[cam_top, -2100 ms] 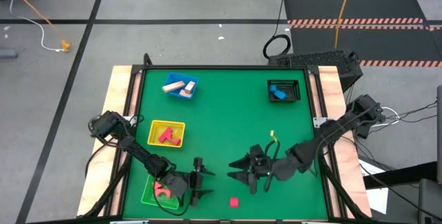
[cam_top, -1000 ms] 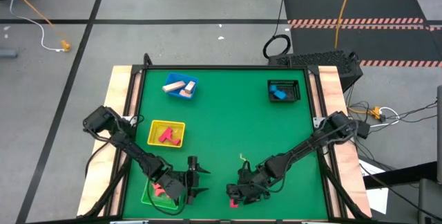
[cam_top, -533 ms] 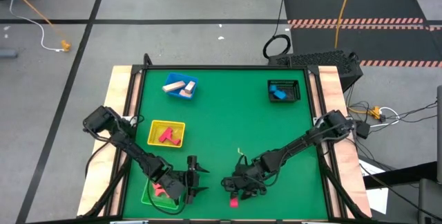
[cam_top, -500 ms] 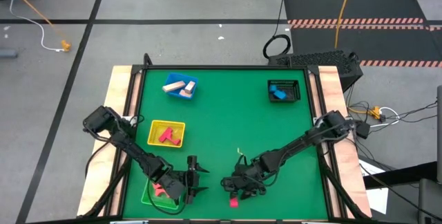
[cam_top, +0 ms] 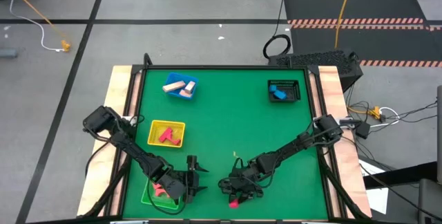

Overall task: Sort & place blocks by color
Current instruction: Put the red block into the yellow bin

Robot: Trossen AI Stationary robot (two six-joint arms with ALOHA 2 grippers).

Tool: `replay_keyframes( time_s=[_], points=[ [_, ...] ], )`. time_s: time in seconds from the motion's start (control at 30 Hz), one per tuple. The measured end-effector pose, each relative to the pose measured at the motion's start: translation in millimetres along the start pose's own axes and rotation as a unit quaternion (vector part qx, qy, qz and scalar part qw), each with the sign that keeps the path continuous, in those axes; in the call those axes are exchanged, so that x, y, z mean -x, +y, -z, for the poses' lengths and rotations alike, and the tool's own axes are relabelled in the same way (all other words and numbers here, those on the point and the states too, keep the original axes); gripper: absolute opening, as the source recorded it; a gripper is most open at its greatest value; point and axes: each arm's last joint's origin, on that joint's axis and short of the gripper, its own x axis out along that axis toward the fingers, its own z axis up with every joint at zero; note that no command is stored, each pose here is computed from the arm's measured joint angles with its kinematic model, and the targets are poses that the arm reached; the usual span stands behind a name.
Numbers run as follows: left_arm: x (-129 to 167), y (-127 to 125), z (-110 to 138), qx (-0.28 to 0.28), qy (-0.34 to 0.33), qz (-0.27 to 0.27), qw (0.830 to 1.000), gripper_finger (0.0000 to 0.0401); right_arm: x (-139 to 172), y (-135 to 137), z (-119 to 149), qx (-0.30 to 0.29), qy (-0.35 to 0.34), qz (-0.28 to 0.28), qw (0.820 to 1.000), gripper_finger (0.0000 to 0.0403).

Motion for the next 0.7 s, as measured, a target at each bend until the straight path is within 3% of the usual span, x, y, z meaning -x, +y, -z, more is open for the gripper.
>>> replay_keyframes(
  time_s=[0.2, 0.5, 0.7],
  points=[
    [0.0, 0.1, 0.5, -0.001, 0.002, -0.001, 1.000, 0.0296, 1.3, 2.7, -2.1, 0.016, -0.013, -0.014, 1.000, 0.0167],
    [0.1, 0.1, 0.7, -0.001, 0.003, -0.001, 1.000, 0.0296, 2.4, 5.3, -6.2, 0.088, -0.068, -0.040, 0.993, 0.0163],
    [0.0, 0.0, 1.0, 0.002, 0.005, 0.002, 1.000, 0.0296, 2.7, 5.5, -7.6, 0.118, -0.090, -0.045, 0.988, 0.0119]
  ],
)
